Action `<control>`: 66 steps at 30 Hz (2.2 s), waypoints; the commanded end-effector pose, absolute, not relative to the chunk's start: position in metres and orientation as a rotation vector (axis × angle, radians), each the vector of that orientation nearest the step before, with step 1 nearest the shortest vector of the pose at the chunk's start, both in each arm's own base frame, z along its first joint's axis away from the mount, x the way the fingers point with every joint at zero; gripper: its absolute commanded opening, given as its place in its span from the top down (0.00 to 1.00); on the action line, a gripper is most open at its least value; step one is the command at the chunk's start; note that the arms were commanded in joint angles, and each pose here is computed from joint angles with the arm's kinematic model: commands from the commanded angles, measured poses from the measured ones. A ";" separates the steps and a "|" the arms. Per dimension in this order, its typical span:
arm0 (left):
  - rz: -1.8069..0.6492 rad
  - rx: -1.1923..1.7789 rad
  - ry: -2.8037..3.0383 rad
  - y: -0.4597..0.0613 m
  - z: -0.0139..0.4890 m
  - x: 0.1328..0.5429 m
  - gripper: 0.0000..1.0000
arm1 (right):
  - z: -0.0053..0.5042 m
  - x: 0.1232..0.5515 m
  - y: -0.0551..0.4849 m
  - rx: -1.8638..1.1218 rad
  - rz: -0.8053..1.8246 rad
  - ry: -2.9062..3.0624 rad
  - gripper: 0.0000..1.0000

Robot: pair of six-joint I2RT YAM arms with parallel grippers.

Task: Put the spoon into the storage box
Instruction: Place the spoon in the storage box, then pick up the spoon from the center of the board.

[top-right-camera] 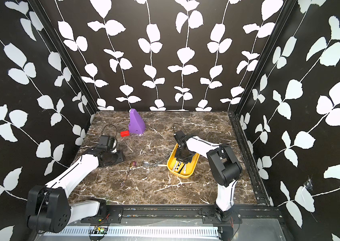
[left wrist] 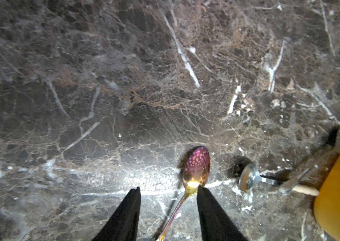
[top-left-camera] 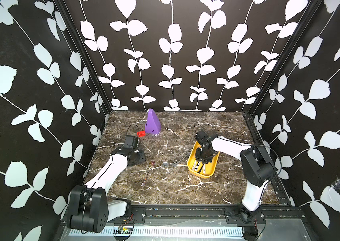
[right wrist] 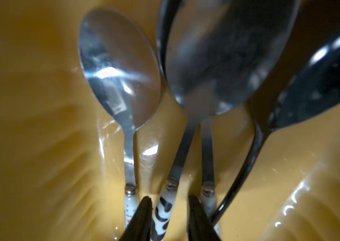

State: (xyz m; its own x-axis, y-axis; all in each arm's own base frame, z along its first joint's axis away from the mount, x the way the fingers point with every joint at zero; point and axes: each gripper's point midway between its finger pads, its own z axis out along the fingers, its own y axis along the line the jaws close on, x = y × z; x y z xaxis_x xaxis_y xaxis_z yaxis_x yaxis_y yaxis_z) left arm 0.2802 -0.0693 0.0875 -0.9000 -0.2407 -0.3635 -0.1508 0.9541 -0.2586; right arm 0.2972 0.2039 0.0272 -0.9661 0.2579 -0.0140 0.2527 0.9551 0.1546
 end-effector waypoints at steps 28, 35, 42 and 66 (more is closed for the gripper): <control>-0.358 0.912 2.811 -0.274 0.073 0.286 0.50 | 0.125 0.329 0.139 0.328 0.265 2.731 0.54; -0.340 1.050 2.801 -0.311 0.048 0.287 0.51 | 0.113 0.326 0.138 0.341 0.269 2.756 0.54; -0.221 1.053 2.808 -0.319 0.027 0.293 0.51 | 0.112 0.326 0.138 0.343 0.276 2.758 0.54; -0.115 1.024 2.761 -0.319 0.005 0.316 1.00 | 0.116 0.331 0.138 0.346 0.312 2.764 0.54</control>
